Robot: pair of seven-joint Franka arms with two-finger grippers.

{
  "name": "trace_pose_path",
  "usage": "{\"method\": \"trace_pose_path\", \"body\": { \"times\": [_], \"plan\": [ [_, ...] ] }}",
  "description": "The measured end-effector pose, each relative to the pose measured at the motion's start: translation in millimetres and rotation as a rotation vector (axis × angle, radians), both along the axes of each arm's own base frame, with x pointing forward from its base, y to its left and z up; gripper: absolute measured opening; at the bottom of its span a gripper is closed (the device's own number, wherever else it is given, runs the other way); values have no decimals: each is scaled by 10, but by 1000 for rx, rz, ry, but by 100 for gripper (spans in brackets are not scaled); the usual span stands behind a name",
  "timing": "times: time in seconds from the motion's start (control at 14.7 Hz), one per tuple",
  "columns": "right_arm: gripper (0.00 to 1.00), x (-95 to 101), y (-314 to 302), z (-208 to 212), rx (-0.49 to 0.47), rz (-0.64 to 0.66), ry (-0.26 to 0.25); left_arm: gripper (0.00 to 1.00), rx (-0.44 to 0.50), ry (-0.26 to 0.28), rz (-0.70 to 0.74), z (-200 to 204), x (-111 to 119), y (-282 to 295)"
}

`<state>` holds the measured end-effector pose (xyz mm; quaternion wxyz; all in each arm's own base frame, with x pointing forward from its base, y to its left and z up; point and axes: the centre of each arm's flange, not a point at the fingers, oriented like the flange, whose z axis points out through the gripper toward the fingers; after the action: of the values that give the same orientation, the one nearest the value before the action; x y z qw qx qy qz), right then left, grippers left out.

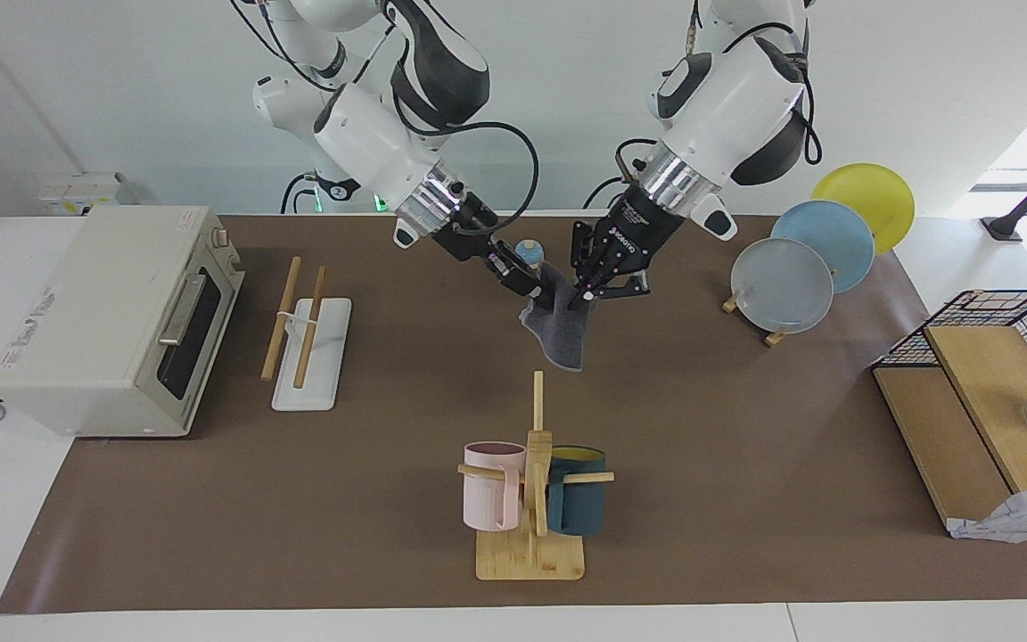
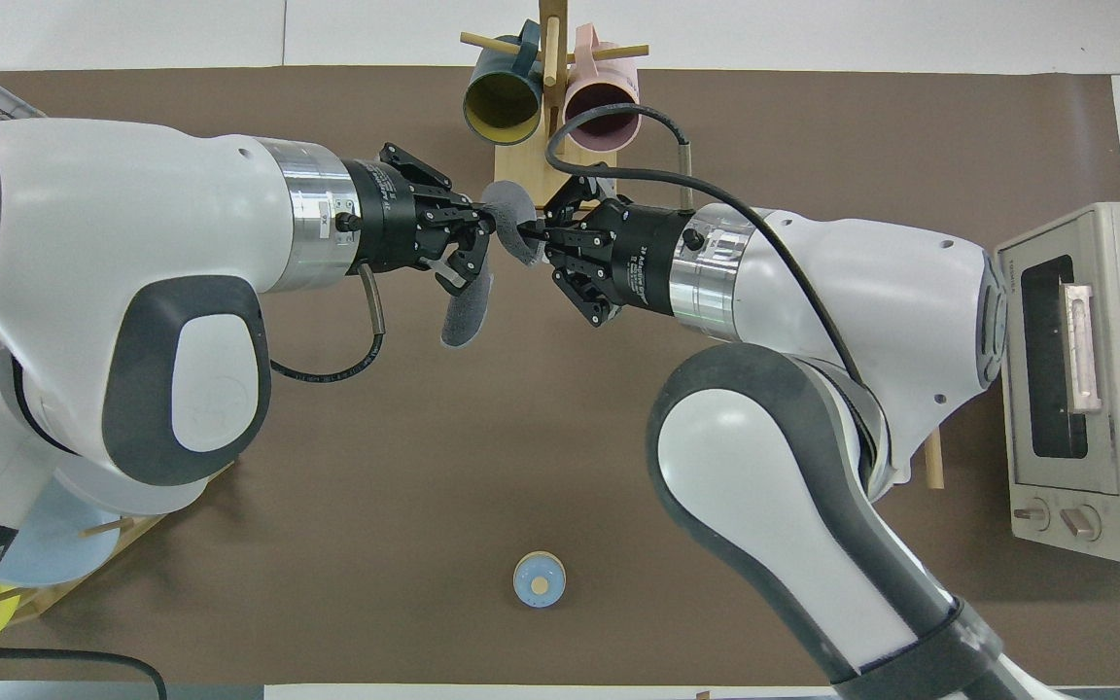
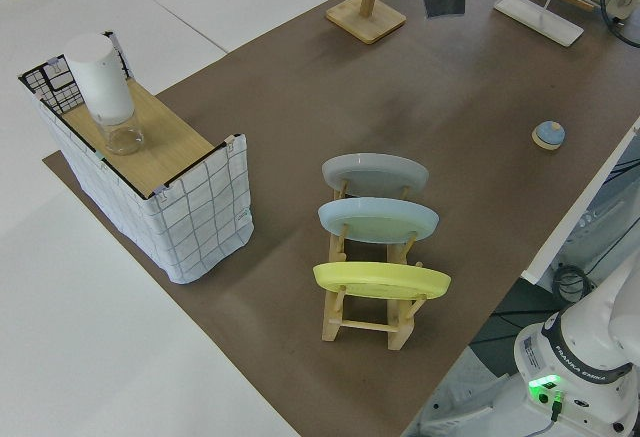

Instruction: Fold towel and hang on rack

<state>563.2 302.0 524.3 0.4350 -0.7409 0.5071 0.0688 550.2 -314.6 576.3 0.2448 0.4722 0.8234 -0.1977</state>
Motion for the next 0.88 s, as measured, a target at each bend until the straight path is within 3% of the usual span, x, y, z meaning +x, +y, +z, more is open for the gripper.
{"method": "trace_pose_path", "body": {
  "times": [0.27, 0.41, 0.54, 0.68, 0.88],
  "plan": [
    [2, -9, 13, -14, -26, 53, -40, 57, 8, -1, -1, -53, -58, -22],
    [2, -61, 66, -72, -113, 208, -99, 78, 11, -2, -2, -56, -72, -20],
    [2, -108, 45, -141, -280, 424, -164, 99, 15, -8, -11, -64, -80, -18],
    [2, -116, -91, -171, -414, 610, -227, 100, 27, -22, -36, -96, -83, -1],
    [2, -86, -579, -180, -577, 836, -258, 100, 76, -85, -126, -200, -45, 167]
  ]
}}
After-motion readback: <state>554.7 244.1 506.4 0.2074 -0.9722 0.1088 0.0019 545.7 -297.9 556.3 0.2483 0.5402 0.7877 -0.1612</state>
